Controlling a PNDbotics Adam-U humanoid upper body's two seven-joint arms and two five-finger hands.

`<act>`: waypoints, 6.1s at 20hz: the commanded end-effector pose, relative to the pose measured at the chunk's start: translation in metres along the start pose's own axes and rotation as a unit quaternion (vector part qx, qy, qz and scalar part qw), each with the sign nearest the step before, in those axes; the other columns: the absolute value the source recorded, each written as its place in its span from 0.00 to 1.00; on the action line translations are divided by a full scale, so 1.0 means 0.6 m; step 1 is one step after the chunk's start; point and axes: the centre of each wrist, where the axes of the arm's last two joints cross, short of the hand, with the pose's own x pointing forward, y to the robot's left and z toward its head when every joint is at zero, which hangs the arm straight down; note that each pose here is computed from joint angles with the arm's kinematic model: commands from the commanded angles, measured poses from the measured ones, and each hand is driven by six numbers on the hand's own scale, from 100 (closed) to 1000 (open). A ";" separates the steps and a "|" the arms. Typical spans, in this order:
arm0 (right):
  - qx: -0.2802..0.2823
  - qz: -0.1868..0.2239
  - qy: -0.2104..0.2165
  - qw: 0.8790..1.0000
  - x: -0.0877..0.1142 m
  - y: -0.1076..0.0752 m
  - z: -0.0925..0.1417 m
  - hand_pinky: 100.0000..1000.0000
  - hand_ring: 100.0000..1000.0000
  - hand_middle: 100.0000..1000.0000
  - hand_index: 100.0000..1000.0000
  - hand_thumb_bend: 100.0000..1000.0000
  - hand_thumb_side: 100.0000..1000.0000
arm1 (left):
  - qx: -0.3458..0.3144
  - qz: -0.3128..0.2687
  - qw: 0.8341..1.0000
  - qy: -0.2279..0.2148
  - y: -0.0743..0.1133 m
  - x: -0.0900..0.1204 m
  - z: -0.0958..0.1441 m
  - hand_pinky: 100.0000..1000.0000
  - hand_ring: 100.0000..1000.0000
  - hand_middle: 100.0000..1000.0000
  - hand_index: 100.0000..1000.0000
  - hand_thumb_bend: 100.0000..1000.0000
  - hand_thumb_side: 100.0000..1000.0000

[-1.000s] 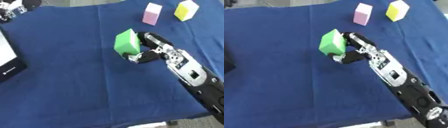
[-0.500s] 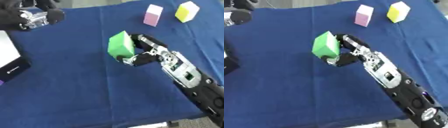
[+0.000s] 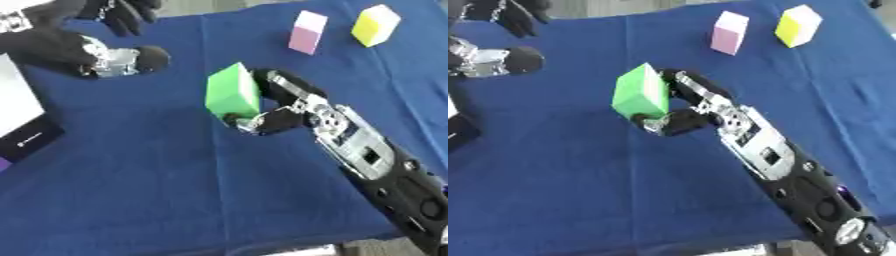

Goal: Pick up the objects with one hand, pass them to the other hand, and then place them into the box on the other side of the table.

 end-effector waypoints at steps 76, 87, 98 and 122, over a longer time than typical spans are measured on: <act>0.063 -0.003 -0.095 0.993 0.093 0.037 -0.030 0.75 0.63 0.45 0.46 0.01 0.01 | -0.050 -0.125 0.989 0.055 -0.046 -0.017 -0.109 0.69 0.59 0.50 0.63 0.29 0.20; 0.063 -0.001 -0.090 0.994 0.092 0.037 -0.030 0.76 0.64 0.47 0.48 0.08 0.04 | -0.043 -0.110 0.992 0.055 -0.047 -0.017 -0.107 0.66 0.53 0.41 0.49 0.20 0.17; 0.071 0.020 -0.067 0.995 0.089 0.035 -0.029 0.80 0.76 0.64 0.67 0.36 0.11 | -0.042 -0.112 0.991 0.054 -0.049 -0.017 -0.105 0.65 0.51 0.38 0.44 0.18 0.14; 0.097 0.084 -0.041 0.991 0.086 0.024 -0.027 0.86 0.87 0.80 0.81 0.46 0.23 | 0.003 -0.109 0.991 0.076 -0.036 -0.034 -0.073 0.63 0.49 0.36 0.43 0.20 0.09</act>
